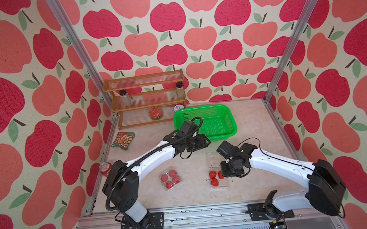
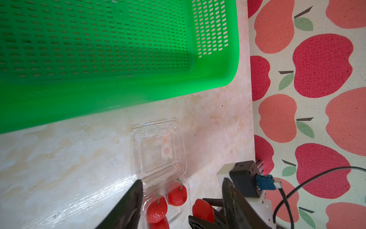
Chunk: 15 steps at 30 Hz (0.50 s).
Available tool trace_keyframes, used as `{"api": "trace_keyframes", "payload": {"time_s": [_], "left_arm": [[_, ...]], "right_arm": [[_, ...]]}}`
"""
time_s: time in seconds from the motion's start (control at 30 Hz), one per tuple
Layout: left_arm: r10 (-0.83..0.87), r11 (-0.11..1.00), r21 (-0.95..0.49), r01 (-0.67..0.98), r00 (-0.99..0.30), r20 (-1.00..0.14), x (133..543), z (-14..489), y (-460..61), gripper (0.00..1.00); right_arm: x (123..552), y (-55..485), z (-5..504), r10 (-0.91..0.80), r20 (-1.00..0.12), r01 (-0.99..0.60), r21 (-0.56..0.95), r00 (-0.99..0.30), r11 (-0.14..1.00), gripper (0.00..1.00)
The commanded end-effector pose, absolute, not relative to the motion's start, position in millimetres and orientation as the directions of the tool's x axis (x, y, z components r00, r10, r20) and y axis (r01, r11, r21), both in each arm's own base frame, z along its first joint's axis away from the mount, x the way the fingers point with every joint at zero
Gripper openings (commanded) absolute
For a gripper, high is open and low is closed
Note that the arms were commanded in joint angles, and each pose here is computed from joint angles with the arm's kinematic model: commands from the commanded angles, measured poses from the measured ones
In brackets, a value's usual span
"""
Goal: Pack strawberries into containers
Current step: Place the strawberry in the packing box.
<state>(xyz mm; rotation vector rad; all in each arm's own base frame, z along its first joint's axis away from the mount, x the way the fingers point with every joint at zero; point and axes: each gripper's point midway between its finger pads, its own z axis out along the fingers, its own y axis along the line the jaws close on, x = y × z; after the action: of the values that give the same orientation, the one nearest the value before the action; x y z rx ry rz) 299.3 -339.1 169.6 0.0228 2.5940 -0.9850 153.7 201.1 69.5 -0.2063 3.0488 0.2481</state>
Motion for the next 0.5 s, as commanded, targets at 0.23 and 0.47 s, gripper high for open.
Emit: {"api": "trace_keyframes", "payload": {"time_s": [0.23,0.47], "left_arm": [[-0.158,0.799,-0.593,0.096,-0.919,-0.362,287.6,177.2,-310.2,0.62],[-0.159,0.800,-0.593,0.096,-0.918,-0.363,286.2,177.6,-308.5,0.62]], "right_arm": [[147.9,239.1,70.1,-0.189,-0.097,-0.205,0.199,-0.977,0.958,0.45],[143.1,229.9,68.9,-0.170,-0.086,-0.183,0.183,-0.982,0.966,0.62]]}}
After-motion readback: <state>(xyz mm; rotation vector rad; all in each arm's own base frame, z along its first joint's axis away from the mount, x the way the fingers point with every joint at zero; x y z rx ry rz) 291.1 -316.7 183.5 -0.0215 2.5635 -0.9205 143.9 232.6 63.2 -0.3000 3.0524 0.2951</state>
